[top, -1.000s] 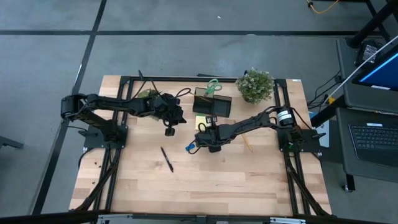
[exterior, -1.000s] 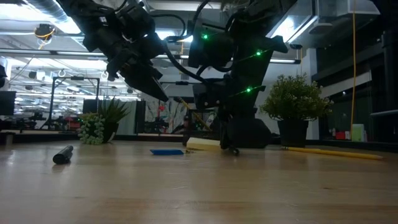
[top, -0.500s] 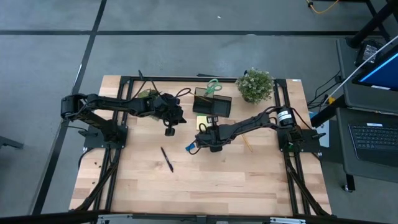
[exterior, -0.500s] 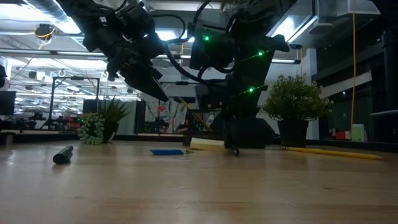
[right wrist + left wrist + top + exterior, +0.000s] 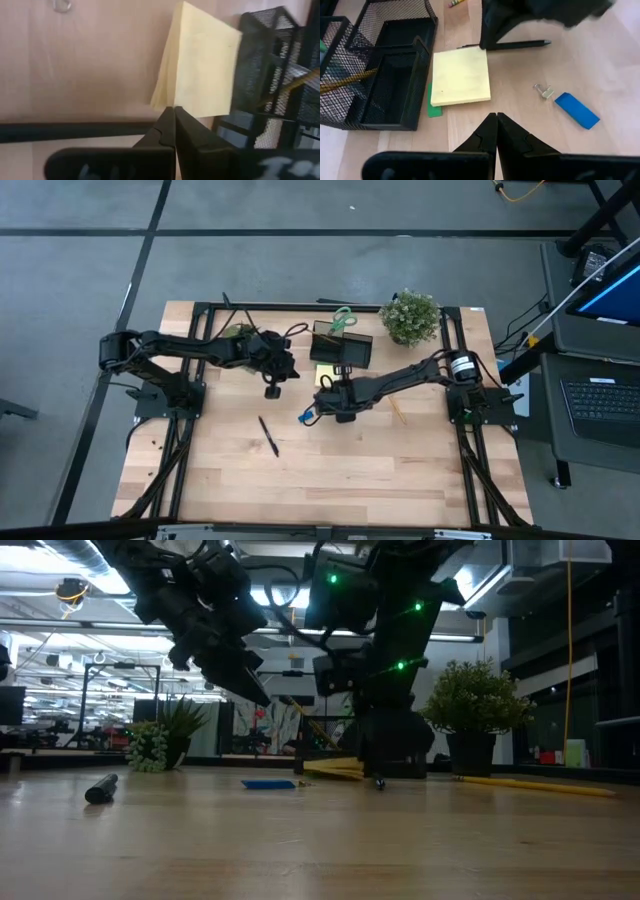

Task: Pick and place office supplies into organizer
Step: Put the yellow sticky notes into the black desk organizer

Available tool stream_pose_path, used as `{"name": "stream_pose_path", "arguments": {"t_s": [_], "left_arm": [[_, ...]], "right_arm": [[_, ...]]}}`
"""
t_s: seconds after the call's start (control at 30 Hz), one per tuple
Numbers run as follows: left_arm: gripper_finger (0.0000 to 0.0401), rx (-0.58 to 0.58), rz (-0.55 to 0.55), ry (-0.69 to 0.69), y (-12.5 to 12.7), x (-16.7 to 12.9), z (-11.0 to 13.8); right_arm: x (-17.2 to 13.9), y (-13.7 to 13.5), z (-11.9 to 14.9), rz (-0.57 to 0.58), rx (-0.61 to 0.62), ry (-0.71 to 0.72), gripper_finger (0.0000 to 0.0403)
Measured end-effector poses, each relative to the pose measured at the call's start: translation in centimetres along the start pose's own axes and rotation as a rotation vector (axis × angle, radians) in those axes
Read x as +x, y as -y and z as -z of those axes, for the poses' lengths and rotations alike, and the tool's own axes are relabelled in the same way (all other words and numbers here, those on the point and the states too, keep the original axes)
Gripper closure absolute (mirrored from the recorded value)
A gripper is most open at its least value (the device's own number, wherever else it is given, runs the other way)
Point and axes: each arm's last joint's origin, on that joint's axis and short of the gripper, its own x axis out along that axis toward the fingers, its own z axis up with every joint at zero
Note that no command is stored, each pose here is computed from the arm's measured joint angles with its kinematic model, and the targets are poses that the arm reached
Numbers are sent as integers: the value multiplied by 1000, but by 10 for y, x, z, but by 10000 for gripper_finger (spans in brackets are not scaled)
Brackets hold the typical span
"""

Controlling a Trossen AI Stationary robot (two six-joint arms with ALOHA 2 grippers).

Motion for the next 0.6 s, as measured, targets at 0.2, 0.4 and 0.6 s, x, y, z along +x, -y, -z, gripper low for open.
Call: {"name": "stream_pose_path", "arguments": {"t_s": [0.2,0.4,0.6], "left_arm": [[399,17,-60,-87,0,17,9],[398,156,-98,-120,10,45,13],[374,327,-171,-170,24,60,14]], "right_arm": [[-9,6,-1,5,22,26,403],[-8,6,-1,4,21,25,403],[-8,7,-1,5,24,25,403]]}}
